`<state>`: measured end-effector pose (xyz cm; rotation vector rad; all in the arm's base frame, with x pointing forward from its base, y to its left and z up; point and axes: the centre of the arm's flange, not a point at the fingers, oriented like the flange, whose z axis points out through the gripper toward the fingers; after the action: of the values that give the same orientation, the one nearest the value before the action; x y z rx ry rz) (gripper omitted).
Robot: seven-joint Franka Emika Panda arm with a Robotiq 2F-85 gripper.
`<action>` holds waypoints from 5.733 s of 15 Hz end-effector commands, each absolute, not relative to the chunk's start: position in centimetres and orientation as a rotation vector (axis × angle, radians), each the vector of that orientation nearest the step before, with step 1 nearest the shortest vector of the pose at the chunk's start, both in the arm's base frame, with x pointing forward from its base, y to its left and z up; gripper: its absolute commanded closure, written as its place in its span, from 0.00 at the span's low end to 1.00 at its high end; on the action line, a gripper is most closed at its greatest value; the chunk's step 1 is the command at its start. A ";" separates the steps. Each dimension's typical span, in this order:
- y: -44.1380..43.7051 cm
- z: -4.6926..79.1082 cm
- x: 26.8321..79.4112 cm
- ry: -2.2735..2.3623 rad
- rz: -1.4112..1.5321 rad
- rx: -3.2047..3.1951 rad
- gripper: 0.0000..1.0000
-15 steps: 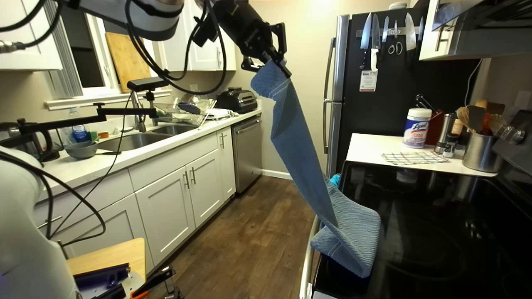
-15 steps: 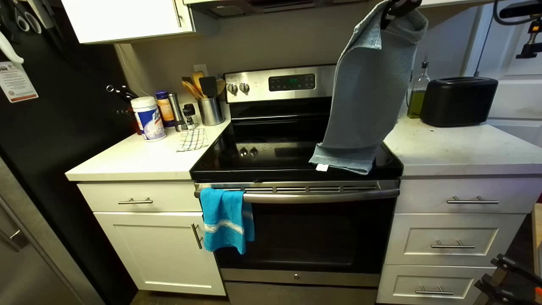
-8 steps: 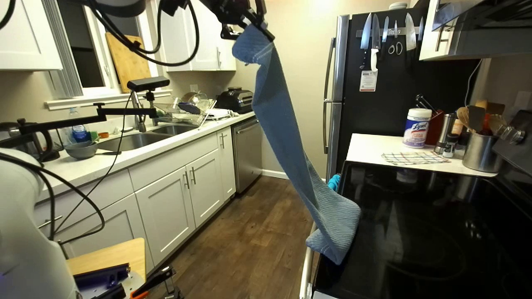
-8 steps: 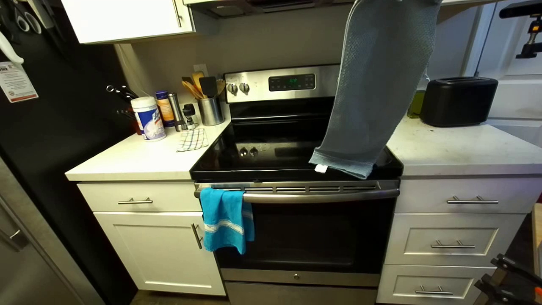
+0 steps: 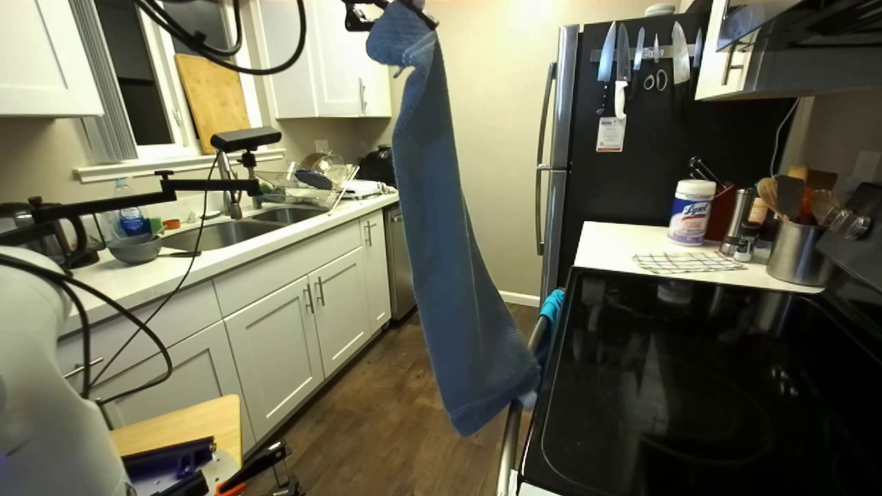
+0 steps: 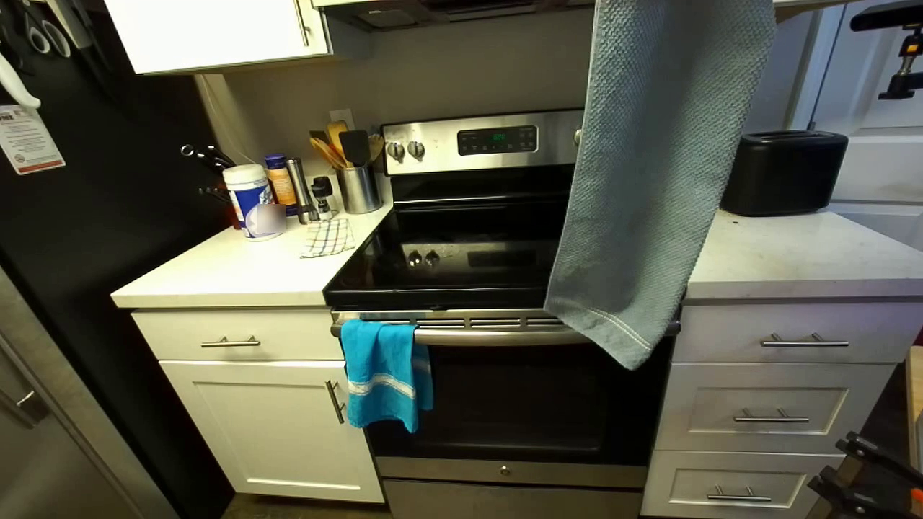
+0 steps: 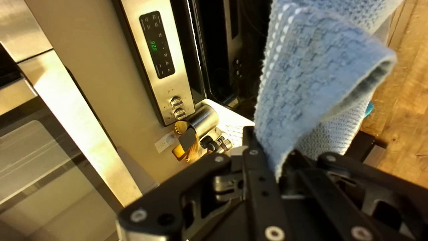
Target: Hang the light blue towel on the oven handle
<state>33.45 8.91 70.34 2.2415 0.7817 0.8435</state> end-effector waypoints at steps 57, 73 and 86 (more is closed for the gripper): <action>-3.4 67.7 54.7 0.589 0.556 2.593 0.98; -0.6 73.1 57.2 0.474 0.706 2.587 0.98; 0.2 72.7 57.1 0.494 0.743 2.569 0.98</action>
<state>57.94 0.31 73.62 2.5627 0.4752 0.7424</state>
